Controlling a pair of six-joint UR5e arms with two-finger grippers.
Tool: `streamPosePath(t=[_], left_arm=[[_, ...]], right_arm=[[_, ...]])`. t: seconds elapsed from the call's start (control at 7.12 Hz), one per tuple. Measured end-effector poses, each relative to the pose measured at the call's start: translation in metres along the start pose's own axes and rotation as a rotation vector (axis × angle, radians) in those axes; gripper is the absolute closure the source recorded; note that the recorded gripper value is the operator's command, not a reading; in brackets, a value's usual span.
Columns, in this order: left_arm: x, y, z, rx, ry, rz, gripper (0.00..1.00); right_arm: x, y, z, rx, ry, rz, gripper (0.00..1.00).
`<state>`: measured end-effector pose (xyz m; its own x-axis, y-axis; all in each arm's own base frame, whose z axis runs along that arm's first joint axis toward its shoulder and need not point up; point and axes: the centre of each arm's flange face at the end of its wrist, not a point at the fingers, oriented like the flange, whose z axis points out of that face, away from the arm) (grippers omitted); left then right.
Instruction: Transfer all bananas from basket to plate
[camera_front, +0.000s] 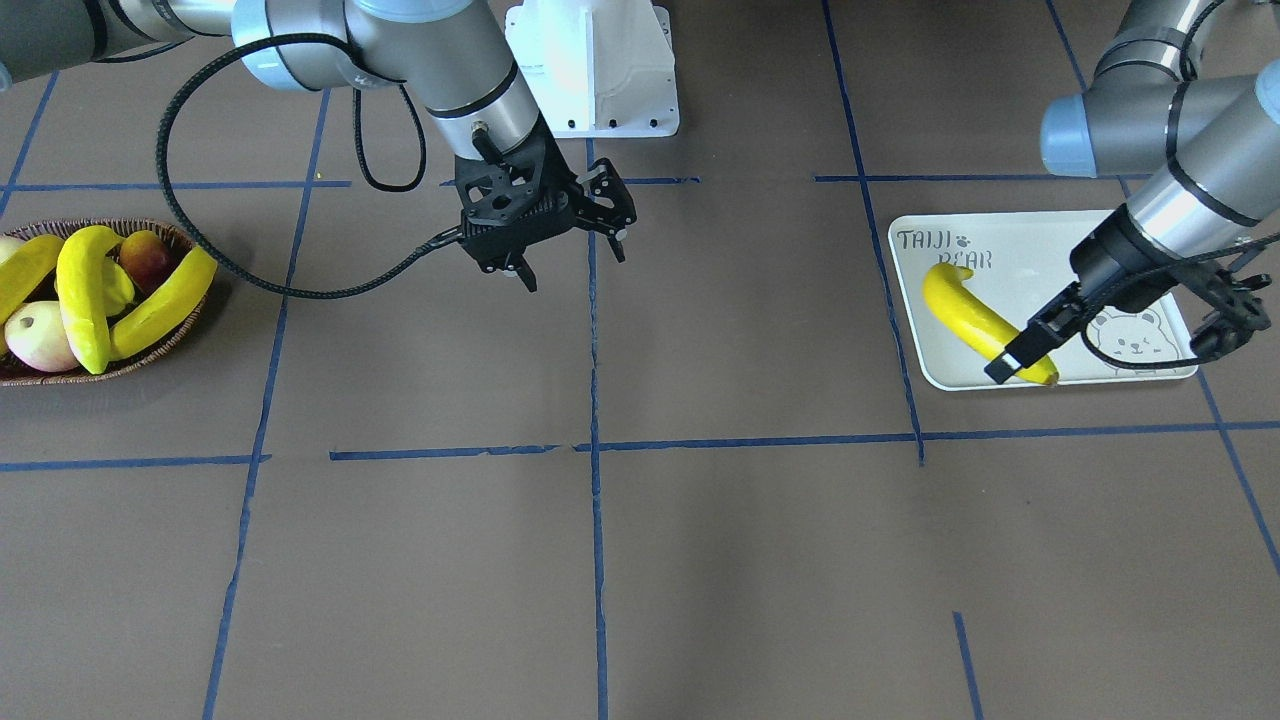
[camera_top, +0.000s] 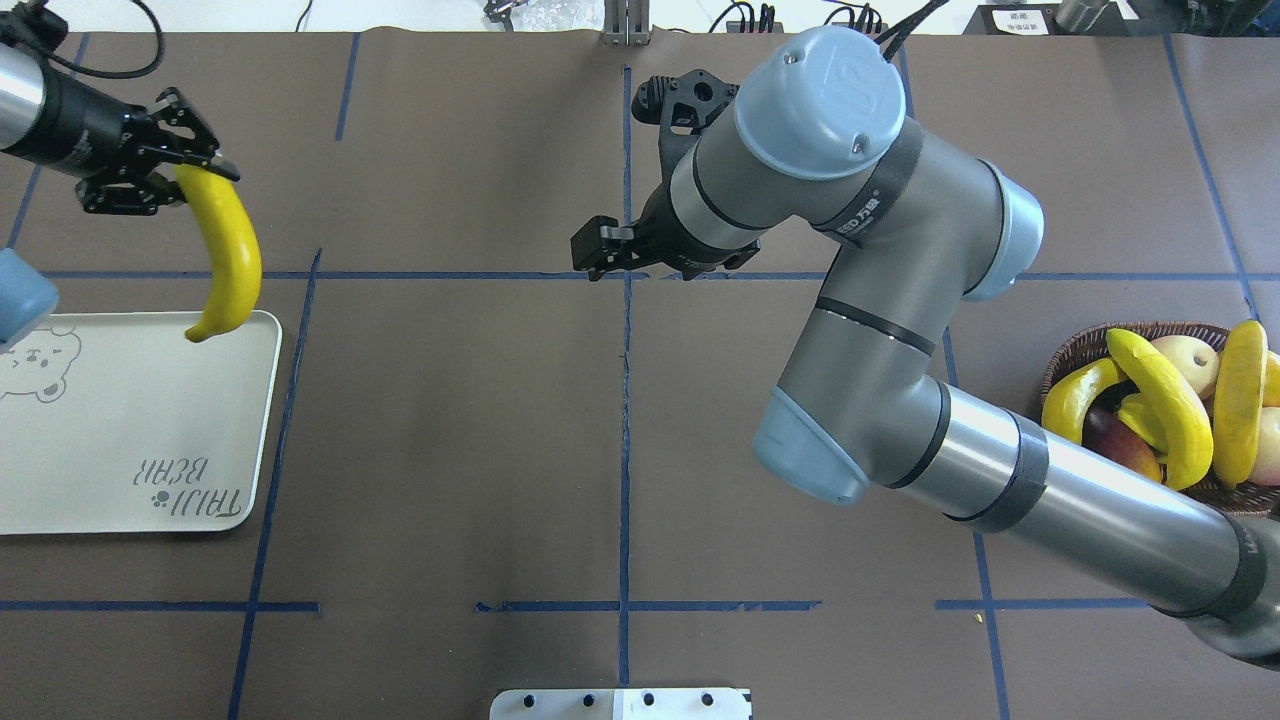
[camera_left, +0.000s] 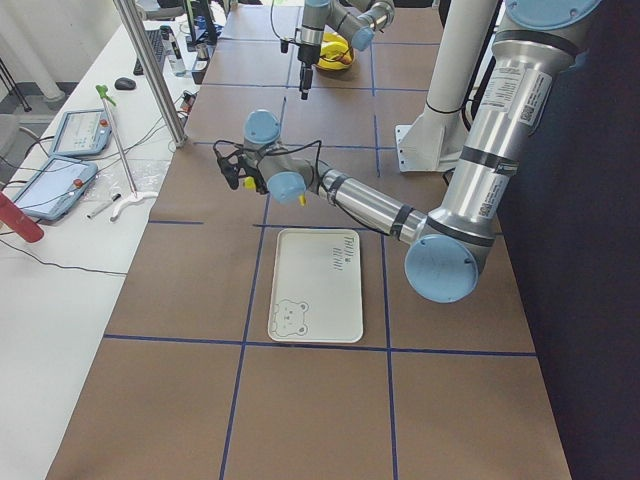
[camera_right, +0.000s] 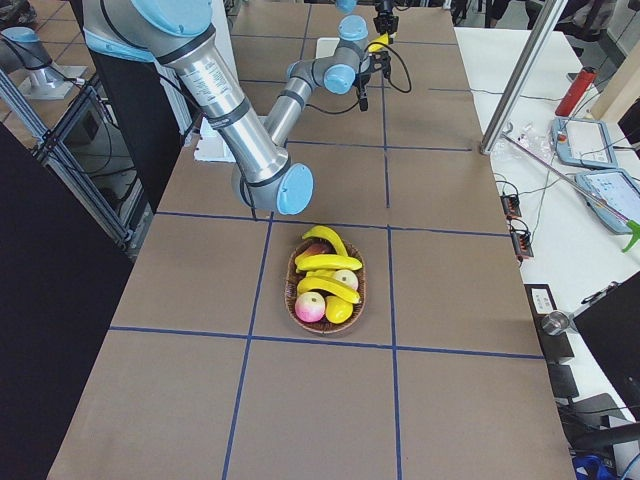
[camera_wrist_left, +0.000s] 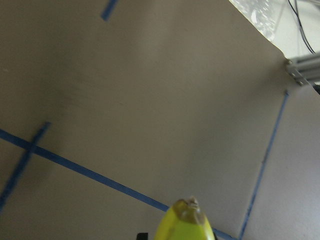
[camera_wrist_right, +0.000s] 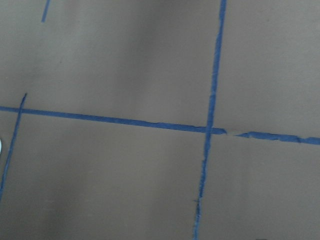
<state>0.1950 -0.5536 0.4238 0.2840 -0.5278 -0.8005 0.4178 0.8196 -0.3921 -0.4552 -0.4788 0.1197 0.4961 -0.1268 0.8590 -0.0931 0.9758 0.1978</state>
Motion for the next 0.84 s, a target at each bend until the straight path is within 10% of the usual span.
streamPosePath(t=[0.56,0.84], left_arm=[[-0.200,-0.035,0.028,-0.012,-0.291,0.061,0.94],[-0.240,-0.048,0.043,-0.028,-0.362,0.110,0.50]], right_arm=[[0.069,-0.036,-0.012,-0.044,0.103,0.083,0.00],[0.077,-0.037,-0.012,-0.045,0.112,0.086,0.00]])
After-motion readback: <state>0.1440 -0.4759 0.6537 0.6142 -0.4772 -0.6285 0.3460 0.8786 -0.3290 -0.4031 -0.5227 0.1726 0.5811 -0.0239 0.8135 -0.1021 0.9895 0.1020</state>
